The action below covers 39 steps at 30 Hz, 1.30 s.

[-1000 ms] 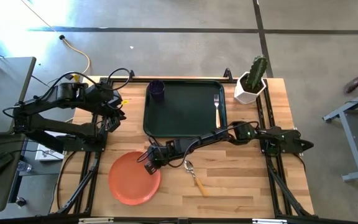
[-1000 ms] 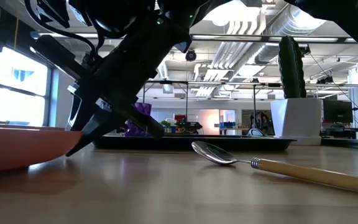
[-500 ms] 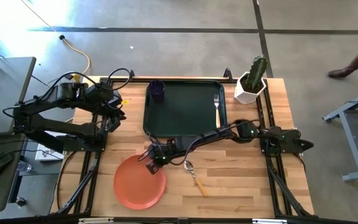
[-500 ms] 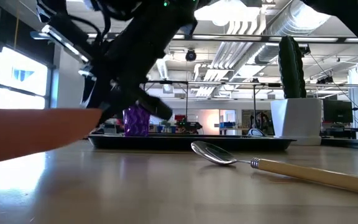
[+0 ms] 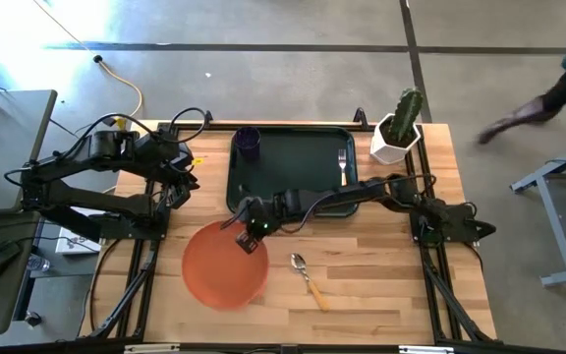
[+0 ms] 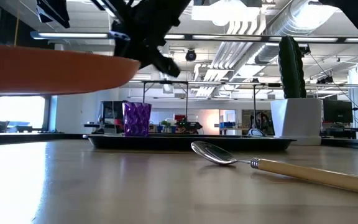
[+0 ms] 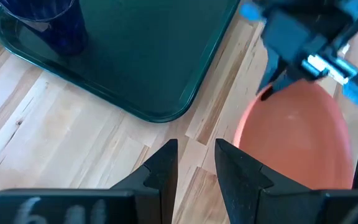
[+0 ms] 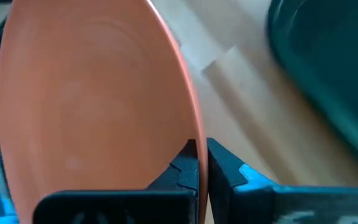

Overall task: Pick and place plate/cup/fork/spoon on tray
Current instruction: Put the orange plate on the serving tray

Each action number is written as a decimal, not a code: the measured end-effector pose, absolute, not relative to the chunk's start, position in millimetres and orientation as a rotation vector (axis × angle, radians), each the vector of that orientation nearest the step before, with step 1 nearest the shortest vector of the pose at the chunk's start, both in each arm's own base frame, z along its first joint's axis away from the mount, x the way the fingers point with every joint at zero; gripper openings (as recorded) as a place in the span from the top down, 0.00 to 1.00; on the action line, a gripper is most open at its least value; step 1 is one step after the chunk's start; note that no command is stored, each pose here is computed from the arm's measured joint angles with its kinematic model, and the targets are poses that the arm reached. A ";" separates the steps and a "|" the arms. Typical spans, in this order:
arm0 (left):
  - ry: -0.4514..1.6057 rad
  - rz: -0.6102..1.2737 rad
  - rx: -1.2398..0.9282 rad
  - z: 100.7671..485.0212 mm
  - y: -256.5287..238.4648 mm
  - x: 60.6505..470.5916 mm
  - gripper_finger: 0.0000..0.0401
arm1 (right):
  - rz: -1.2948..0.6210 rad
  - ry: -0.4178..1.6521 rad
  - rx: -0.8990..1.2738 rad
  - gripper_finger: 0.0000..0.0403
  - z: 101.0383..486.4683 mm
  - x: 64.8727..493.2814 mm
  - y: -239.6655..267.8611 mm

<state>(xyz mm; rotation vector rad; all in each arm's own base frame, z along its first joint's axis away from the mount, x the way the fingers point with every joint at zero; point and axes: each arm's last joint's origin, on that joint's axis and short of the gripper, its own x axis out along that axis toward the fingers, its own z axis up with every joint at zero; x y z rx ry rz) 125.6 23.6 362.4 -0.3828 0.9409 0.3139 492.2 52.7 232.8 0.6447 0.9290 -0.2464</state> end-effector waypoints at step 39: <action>0.935 0.350 -0.363 362.5 24.8 125.6 0.76 | -0.705 0.988 -0.017 1.00 368.1 367.7 -119.3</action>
